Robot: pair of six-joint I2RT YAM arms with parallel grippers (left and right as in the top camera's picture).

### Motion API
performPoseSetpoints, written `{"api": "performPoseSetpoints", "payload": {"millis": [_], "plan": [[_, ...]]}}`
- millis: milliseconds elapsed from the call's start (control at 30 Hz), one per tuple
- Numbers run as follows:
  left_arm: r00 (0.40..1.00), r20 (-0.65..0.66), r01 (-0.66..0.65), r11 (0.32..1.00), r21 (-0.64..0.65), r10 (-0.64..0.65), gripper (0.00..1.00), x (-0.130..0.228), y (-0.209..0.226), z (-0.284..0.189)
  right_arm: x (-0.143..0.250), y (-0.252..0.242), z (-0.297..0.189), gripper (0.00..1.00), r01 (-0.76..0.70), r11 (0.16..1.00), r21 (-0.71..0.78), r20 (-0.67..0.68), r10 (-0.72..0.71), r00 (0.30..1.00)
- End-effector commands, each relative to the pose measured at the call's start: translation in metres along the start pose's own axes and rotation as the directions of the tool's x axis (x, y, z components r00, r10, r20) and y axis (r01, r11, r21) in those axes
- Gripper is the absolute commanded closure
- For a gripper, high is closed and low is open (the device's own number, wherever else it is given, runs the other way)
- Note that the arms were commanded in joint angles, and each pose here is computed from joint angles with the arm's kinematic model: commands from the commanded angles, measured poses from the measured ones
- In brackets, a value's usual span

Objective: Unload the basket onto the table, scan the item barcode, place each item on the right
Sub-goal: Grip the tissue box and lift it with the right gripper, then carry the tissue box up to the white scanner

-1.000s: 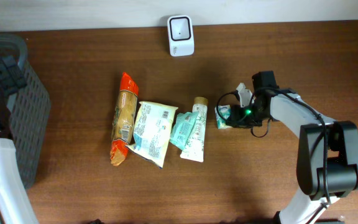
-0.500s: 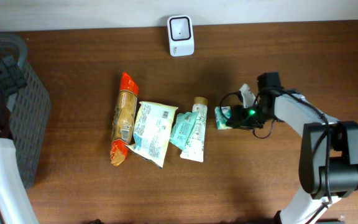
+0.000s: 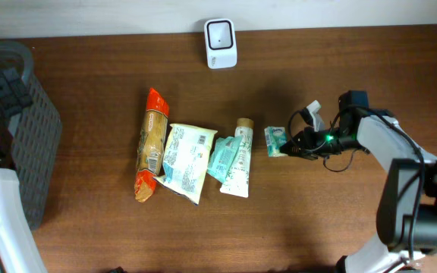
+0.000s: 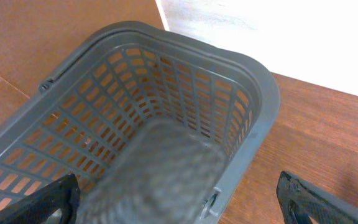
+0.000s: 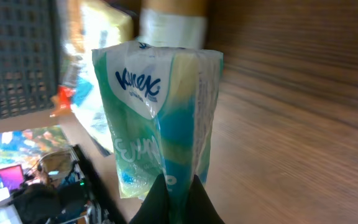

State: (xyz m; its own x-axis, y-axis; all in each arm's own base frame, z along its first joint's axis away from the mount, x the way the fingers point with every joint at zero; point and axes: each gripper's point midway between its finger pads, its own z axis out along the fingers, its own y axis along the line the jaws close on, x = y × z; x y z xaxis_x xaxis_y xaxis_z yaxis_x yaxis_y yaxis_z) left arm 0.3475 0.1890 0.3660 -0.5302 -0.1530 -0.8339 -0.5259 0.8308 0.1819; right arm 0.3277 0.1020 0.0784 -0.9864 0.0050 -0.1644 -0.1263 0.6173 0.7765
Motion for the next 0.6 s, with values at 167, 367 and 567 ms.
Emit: {"api": "performPoseSetpoints", "payload": {"millis": [167,367,567], "plan": [[1.000,0.006,-0.010,1.000,-0.009,0.010,0.01,-0.002,0.002,-0.001,-0.007,0.079,-0.028,0.96,0.203,0.933,-0.296,0.138,-0.168,0.976],[1.000,0.006,-0.010,1.000,-0.009,0.010,0.01,-0.002,0.002,-0.001,-0.010,0.113,-0.044,0.96,0.274,0.839,-0.470,0.220,-0.190,0.957],[1.000,0.006,-0.010,1.000,-0.009,0.010,0.01,-0.002,0.002,-0.001,-0.006,0.136,-0.047,0.96,0.270,0.786,-0.556,0.213,-0.179,0.960]]}}
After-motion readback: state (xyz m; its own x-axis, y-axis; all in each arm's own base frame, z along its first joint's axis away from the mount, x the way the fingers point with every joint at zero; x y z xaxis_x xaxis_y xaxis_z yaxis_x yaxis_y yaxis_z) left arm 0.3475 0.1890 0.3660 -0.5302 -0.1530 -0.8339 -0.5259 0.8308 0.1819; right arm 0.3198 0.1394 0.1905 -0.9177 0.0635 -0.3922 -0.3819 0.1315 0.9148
